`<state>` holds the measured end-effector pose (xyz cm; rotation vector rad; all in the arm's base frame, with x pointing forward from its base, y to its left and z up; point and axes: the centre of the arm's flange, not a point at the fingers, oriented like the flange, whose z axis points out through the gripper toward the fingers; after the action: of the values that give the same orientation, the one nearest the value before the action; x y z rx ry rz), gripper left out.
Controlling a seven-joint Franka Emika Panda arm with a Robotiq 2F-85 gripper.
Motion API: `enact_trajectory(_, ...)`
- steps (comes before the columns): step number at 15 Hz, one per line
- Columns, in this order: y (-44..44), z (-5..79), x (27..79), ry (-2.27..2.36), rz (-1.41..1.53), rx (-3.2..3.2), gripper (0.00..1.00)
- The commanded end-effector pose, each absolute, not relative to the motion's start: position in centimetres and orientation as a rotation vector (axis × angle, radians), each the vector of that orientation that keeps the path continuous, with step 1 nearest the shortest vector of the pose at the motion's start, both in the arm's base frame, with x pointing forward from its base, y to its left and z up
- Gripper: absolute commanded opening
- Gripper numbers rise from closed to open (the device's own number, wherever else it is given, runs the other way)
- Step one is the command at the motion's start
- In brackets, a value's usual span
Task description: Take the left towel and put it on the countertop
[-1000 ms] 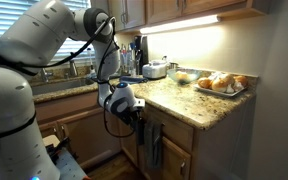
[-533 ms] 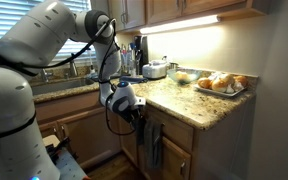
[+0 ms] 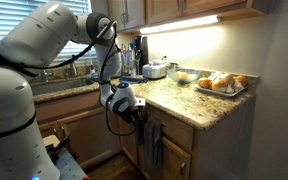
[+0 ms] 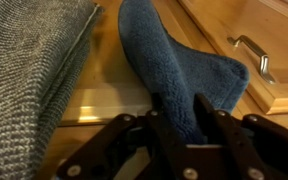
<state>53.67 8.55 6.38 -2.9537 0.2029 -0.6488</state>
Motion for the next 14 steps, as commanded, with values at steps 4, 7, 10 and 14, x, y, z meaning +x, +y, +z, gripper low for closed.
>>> enact_trajectory(4,8.5,6.8,49.7,0.228,-0.617,-2.902,0.03)
enact_trajectory(7,8.8,7.7,48.5,0.252,-0.579,-2.881,0.07)
enact_trajectory(10,8.6,9.1,47.4,0.268,-0.577,-2.865,0.06)
enact_trajectory(14,8.3,11.1,46.6,0.283,-0.571,-2.83,0.06)
